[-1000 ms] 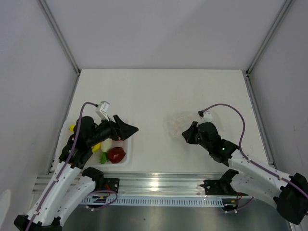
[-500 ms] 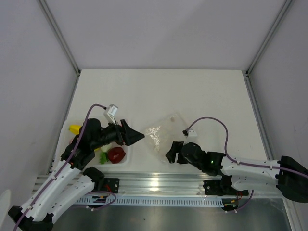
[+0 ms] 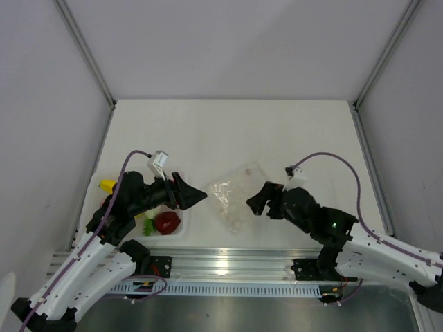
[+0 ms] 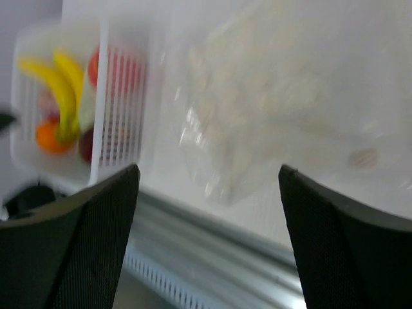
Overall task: Place the food in the zip-top bag and seal the zipper
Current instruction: Move the zipper food storage bag to the center of the board, then pick up the zipper food storage bag at the center of the board.
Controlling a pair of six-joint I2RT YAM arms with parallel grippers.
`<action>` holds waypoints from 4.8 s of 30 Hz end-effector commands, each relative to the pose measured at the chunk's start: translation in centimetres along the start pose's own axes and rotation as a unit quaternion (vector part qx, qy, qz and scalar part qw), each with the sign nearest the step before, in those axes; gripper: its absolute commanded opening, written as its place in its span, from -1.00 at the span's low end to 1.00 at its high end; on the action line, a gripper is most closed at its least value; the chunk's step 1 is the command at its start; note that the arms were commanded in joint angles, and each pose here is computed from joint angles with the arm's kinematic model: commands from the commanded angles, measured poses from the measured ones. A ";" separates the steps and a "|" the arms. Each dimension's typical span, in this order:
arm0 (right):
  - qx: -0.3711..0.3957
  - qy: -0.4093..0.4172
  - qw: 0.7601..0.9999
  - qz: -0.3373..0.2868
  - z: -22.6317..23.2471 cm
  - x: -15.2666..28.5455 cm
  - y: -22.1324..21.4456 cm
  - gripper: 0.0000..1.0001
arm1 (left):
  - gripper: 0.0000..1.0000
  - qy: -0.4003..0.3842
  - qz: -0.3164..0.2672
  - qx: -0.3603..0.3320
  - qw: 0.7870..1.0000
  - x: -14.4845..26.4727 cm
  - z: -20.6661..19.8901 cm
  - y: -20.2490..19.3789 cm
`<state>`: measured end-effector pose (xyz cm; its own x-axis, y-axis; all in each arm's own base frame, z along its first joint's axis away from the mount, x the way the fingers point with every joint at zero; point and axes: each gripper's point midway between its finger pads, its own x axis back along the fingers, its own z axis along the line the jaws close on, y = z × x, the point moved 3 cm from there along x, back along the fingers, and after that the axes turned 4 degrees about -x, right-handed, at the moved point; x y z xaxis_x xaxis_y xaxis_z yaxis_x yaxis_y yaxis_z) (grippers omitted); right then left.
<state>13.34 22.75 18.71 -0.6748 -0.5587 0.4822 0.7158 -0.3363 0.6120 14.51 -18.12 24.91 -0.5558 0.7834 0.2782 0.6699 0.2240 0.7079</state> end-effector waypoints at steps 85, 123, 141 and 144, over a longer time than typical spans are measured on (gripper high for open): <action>0.136 0.020 0.990 0.027 1.1 -2.4 7.3 -1.00 | 0.48 0.058 0.056 0.062 0.995 0.8 0.4 -2.5; 0.184 0.149 0.971 -0.021 11.8 -2.6 0.3 -1.00 | 0.63 0.061 0.056 0.003 0.997 0.3 -1.4 0.1; 0.144 0.153 0.977 -0.019 12.9 -4.3 -0.5 -1.00 | 0.67 0.071 0.057 -0.001 0.996 -0.5 -1.6 1.1; 0.123 0.112 0.986 -0.022 11.3 -4.2 -0.3 -1.00 | 0.64 0.081 0.055 0.000 0.995 -0.3 -1.0 0.6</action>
<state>13.09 34.81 22.85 -0.5461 -0.7759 0.3156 0.5940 -0.0930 0.7991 14.66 -19.16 25.07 -0.5211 0.7030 0.4841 0.7653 0.1337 0.6297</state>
